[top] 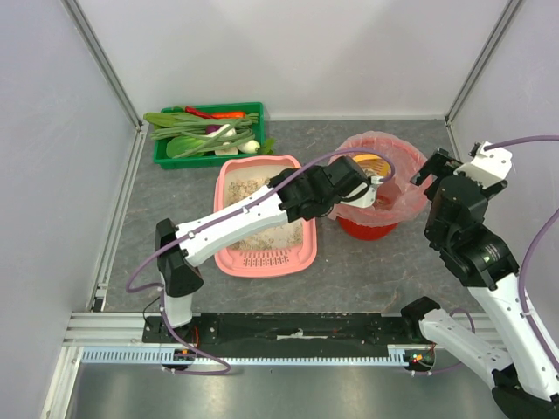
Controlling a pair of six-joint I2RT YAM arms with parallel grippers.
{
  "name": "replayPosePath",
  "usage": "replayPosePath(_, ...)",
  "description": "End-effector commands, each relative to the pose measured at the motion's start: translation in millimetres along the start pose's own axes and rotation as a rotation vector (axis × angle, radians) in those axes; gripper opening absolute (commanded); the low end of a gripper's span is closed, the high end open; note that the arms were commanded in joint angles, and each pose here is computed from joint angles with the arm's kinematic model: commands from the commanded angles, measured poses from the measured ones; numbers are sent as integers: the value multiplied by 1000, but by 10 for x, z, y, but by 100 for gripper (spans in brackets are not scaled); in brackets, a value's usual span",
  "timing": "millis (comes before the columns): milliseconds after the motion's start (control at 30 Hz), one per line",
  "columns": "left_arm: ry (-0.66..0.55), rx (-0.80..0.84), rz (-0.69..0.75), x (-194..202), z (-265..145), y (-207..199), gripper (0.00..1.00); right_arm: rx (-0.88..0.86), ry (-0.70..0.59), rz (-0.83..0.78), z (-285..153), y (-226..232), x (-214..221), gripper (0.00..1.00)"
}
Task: Clean the litter box
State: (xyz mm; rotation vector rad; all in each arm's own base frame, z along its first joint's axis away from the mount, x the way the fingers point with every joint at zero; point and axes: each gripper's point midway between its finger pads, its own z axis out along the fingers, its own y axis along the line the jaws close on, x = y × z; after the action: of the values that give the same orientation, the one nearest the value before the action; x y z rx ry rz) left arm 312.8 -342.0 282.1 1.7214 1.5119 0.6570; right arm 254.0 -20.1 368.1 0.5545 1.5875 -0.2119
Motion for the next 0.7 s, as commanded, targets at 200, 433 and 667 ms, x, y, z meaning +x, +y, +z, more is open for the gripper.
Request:
replayPosePath(200,-133,-35,-80,-223,-296,343,2,-29,36,-22,85,124,249,98)
replayPosePath(433,-69,30,-18,-118,-121,51,2,-175,96,-28,151,444,567,98)
replayPosePath(667,-27,68,-6,-8,-27,-46,2,-181,118,-47,267,434,694,98)
